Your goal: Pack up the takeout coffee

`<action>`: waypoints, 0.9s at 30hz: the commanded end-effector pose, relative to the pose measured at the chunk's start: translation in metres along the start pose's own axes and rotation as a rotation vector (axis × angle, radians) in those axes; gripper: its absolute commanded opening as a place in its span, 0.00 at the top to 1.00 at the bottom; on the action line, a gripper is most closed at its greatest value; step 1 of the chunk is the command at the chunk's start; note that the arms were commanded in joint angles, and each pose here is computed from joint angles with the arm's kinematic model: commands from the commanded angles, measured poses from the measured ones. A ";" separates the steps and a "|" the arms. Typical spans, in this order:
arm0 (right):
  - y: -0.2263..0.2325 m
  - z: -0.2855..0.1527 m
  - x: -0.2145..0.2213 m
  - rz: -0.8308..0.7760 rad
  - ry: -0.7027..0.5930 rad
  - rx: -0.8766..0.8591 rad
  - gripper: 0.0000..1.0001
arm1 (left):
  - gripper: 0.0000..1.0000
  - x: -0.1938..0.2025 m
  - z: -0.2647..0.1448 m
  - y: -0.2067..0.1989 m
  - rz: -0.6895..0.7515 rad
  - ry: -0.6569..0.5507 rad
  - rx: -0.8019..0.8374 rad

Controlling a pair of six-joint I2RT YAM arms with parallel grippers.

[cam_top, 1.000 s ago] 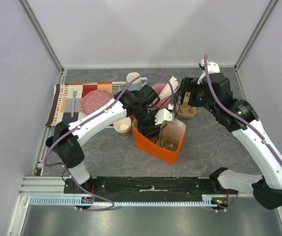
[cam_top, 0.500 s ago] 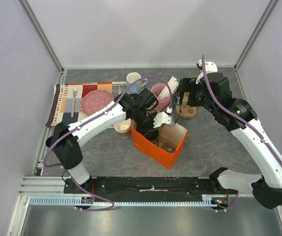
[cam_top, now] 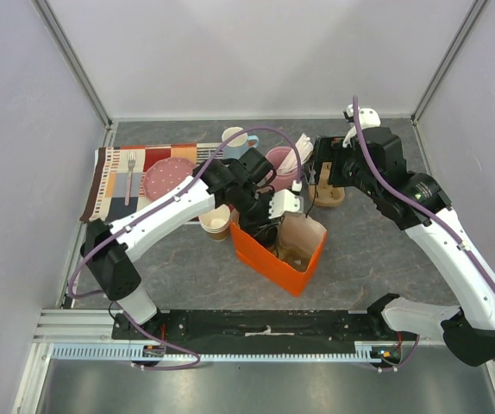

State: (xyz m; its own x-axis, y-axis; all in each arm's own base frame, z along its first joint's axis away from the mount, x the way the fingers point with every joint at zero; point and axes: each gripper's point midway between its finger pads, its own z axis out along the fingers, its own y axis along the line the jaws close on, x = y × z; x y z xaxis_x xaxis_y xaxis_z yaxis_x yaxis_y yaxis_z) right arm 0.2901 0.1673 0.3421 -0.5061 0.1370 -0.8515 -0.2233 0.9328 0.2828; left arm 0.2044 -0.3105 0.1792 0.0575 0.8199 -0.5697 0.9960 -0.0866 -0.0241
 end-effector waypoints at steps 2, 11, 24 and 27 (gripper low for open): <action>0.007 -0.002 -0.014 -0.002 -0.043 -0.036 0.02 | 0.60 -0.024 -0.042 -0.002 0.086 -0.072 -0.078; 0.020 0.003 -0.040 0.059 -0.074 -0.067 0.02 | 0.56 -0.053 -0.075 0.001 0.108 -0.180 -0.163; -0.037 0.062 -0.074 0.354 -0.040 0.093 0.26 | 0.49 -0.085 -0.137 0.023 0.035 -0.382 -0.456; -0.056 0.090 -0.048 0.369 0.074 0.150 0.36 | 0.45 -0.089 -0.165 0.043 -0.059 -0.454 -0.593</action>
State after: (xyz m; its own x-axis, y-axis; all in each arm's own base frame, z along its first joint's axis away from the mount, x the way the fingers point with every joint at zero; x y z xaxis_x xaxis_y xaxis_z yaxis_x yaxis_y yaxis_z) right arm 0.3853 0.1353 0.3700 -0.4812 0.4345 -0.7614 0.0247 0.8749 0.4837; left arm 0.2243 -0.3022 0.3141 0.1470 0.6189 -0.7716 0.9500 0.1291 0.2845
